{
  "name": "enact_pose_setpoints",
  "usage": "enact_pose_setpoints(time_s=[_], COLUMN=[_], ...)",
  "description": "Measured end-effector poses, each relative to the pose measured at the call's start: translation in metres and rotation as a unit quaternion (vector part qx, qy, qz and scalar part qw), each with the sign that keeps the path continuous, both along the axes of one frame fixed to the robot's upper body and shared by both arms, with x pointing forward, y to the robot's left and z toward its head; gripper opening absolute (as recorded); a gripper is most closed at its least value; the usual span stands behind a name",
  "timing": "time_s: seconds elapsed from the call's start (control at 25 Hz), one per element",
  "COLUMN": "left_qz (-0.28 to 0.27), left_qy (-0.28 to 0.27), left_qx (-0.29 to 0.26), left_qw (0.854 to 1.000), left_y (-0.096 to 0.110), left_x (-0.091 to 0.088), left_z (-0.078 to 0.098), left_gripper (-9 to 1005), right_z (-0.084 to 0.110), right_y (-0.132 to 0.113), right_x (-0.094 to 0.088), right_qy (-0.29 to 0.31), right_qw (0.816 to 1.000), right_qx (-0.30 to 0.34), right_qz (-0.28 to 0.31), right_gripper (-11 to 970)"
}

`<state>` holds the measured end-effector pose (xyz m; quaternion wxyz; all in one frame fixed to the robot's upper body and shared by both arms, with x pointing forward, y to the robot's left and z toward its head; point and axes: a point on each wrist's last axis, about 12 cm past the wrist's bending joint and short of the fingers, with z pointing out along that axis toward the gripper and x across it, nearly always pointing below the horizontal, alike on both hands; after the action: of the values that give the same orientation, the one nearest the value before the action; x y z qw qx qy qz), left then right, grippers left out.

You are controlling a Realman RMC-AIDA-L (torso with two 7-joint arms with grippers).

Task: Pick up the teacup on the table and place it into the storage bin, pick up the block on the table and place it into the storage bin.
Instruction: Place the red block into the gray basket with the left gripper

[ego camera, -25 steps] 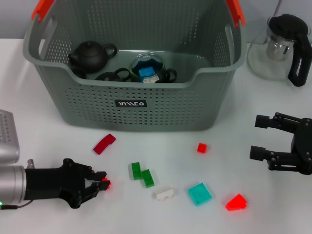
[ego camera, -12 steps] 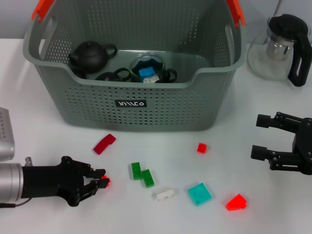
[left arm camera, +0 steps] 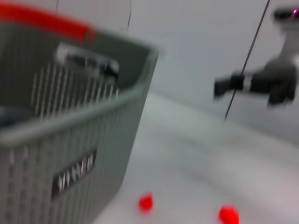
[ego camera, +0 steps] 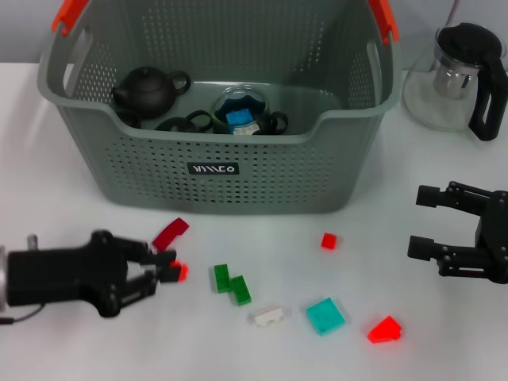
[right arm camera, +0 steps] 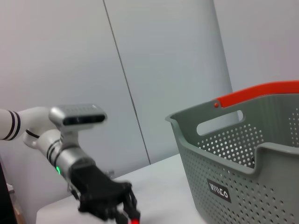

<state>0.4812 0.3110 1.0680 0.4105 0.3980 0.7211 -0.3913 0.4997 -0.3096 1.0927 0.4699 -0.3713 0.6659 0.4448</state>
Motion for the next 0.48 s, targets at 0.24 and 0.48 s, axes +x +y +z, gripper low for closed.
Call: enact_pose_setpoints(time_s=[0.24, 0.48], left_qz=[0.010, 0.029], left_qy=[-0.033, -0.055], left_qx=[-0.084, -0.156], left_qw=[0.996, 0.986], left_y=[0.004, 0.001], left_x=[0.005, 0.018], left_z=[0.024, 0.044], left_gripper=[181, 180], right_z=[0.001, 0.001], right_y=[0.001, 0.001], right_x=[0.001, 0.001], right_qy=[-0.001, -0.001], right_qw=[1.000, 1.000], right_qx=[0.000, 0.000], right_qz=[0.001, 0.001], right_gripper=[915, 915])
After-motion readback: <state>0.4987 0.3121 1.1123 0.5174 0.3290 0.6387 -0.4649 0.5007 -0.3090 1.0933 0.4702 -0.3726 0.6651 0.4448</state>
